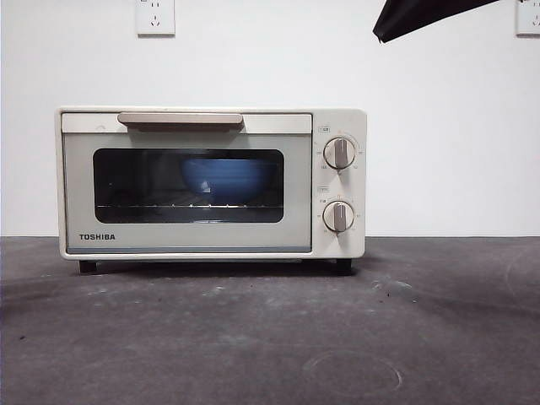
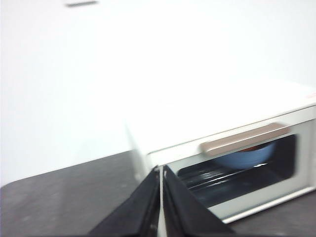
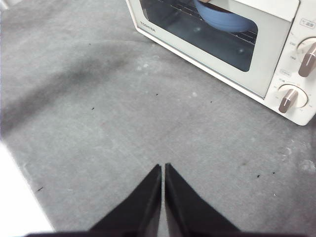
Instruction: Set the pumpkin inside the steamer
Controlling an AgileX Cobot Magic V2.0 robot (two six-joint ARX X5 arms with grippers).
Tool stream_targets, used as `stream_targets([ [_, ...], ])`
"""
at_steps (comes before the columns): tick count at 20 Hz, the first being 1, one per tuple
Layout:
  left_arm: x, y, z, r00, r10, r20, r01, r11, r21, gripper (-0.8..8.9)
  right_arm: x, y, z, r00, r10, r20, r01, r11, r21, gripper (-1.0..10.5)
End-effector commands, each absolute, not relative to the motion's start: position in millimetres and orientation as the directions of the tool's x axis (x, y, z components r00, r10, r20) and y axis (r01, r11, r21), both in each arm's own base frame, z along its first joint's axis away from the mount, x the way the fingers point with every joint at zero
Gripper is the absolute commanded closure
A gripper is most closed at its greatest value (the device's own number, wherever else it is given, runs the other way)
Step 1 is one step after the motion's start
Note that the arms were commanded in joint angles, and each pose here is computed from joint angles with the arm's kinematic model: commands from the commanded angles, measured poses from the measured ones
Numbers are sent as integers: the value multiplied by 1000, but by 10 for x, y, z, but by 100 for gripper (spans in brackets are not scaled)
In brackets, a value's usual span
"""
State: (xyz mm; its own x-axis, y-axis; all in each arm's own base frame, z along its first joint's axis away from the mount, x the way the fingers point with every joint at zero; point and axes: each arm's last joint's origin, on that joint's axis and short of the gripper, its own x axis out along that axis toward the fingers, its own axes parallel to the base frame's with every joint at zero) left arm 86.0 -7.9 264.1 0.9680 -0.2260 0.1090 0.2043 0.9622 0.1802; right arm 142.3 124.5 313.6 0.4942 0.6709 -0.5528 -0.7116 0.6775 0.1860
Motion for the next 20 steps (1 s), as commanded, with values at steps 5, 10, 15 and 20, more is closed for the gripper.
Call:
stream_targets([
  [5,915,-25,1944,992,-126,12,122,978,172,795,1425,1267,3162,493,679,-544,-714,673,193,939],
  [10,943,-20,1670,989,-122,-80,133,978,158,795,1425,1267,3162,493,679,-544,-714,673,193,939],
  [15,955,-20,1502,978,-122,-167,147,979,144,795,1425,1267,3162,493,679,-544,-714,673,193,939],
  [20,959,-21,1521,981,-123,-148,145,979,147,795,1425,1267,3162,493,679,-544,-714,673,193,939],
])
